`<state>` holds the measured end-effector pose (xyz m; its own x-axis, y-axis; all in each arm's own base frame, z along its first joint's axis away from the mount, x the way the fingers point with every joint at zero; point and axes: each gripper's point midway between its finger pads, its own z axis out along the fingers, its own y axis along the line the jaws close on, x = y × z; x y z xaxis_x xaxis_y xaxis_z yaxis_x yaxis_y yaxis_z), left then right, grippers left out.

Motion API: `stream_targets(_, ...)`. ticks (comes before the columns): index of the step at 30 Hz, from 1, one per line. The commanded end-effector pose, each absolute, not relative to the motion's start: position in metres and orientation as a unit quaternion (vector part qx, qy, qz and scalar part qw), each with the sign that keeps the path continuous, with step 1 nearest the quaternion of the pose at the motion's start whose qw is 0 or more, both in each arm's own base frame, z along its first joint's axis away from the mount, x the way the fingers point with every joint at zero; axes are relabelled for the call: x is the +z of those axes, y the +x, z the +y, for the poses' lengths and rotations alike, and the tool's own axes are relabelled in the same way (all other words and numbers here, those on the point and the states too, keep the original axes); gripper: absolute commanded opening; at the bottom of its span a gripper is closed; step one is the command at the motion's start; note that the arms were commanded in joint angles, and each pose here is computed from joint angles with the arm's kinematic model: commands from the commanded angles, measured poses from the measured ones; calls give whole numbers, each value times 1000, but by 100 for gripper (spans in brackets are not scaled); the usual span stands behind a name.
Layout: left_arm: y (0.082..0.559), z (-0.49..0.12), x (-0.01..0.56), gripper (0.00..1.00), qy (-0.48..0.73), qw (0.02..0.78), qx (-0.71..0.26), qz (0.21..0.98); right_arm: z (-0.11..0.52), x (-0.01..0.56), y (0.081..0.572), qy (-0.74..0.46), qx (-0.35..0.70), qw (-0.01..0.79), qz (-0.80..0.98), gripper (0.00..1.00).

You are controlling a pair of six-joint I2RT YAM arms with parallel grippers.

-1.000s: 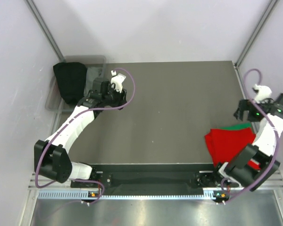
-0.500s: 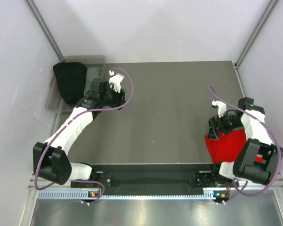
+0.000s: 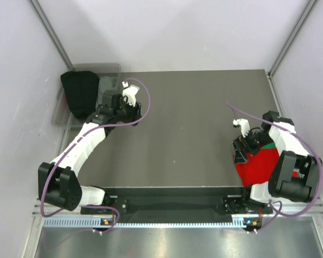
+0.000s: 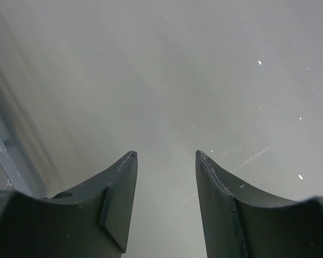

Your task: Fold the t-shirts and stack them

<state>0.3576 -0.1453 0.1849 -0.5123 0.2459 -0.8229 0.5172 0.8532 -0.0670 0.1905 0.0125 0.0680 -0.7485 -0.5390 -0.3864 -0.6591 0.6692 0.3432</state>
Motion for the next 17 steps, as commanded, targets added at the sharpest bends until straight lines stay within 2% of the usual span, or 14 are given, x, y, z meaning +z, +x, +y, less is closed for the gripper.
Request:
stream_targets(1,362,-146,206,52,216,478,-164,836,13,103,244,-340,168,234,895,100)
stream_targets(7,361,-146,208,52,214,479,-166,835,11,159,294,-307,155,300,890,100)
stream_targets(10,361,-144,207,52,211,482,-165,834,17,165,318,-280,167,326,887,100)
stream_targets(12,361,-143,206,52,209,483,-165,834,23,156,330,-252,175,319,897,99)
stream_targets(17,359,-144,199,53,206,478,-171,836,44,139,348,-270,200,301,892,100)
